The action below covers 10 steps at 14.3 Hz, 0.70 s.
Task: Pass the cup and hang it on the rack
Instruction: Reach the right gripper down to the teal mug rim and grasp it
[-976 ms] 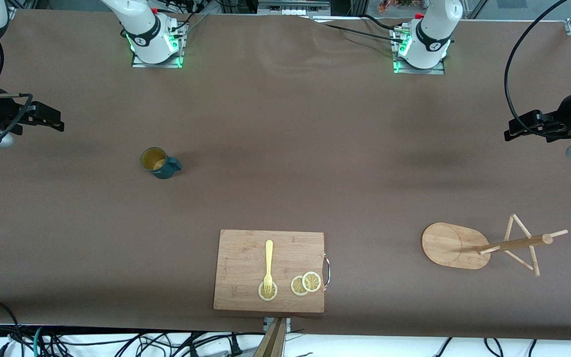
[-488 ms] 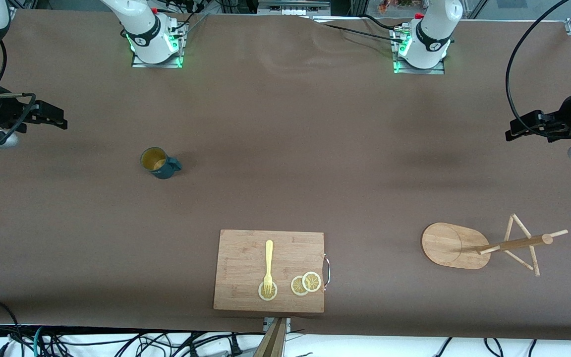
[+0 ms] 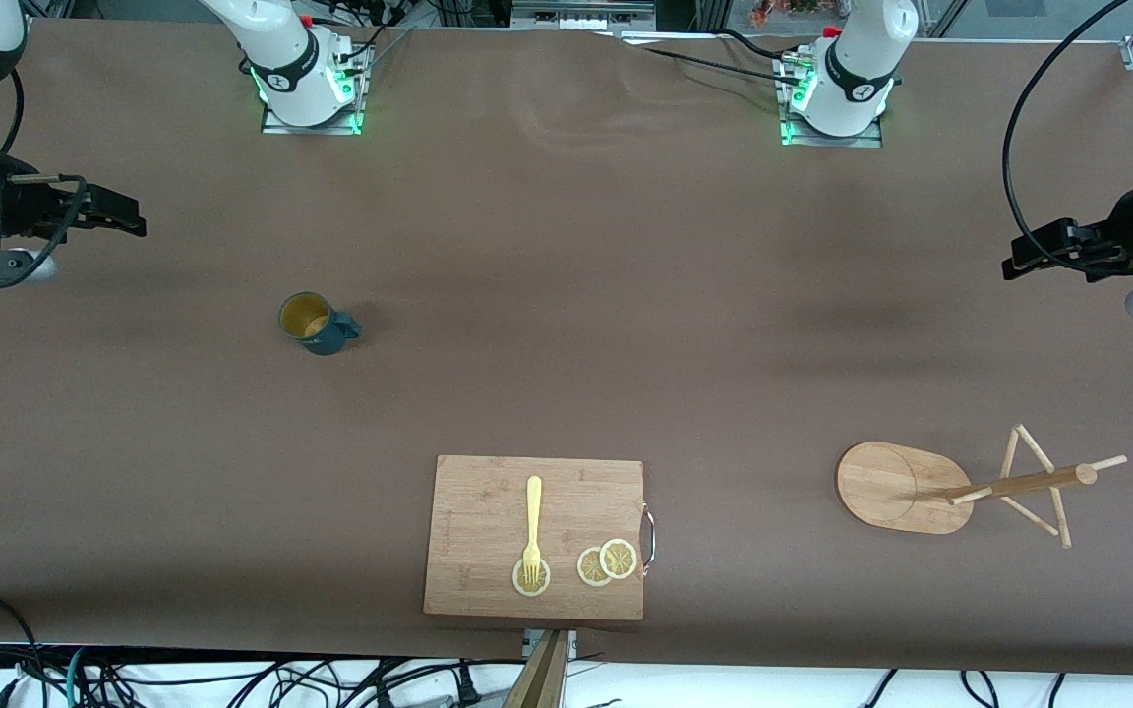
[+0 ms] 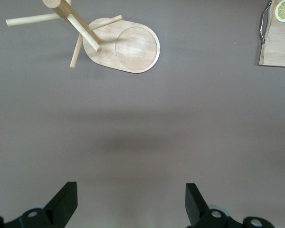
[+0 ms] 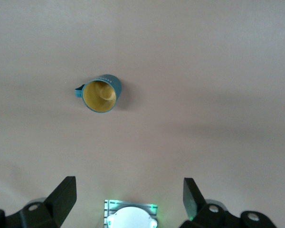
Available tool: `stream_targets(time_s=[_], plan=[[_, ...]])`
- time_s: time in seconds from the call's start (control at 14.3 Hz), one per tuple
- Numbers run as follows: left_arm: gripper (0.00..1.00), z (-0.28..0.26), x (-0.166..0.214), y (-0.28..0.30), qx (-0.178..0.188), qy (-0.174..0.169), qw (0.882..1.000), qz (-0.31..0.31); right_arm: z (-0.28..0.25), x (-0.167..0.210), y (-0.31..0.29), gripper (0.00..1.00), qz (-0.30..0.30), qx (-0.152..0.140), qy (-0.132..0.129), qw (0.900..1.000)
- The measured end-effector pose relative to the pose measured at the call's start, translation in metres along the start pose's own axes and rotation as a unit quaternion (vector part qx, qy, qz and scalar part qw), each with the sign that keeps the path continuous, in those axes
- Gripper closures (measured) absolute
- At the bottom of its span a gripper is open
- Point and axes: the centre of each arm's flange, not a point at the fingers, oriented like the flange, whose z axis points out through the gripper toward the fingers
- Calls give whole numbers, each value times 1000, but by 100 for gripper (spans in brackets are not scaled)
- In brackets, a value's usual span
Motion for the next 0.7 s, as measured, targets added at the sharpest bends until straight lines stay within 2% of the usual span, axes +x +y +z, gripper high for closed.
stream_targets(time_s=[0.28,0.42,0.49,0.56,0.7], plan=[[0,0,0,0,0,0,1000,0,45,6,-10,0,-5,3,-48,999],[0,0,0,0,0,0,1000,0,82,9,-19,0,-13,4,-78,997],[0,0,0,0,0,0,1000,0,104,11,-27,0,-21,3,-84,996],[0,0,0,0,0,0,1000,0,127,14,-39,0,-32,0,-77,997],[0,0,0,0,0,0,1000,0,168,22,-56,0,-48,-6,-34,998]])
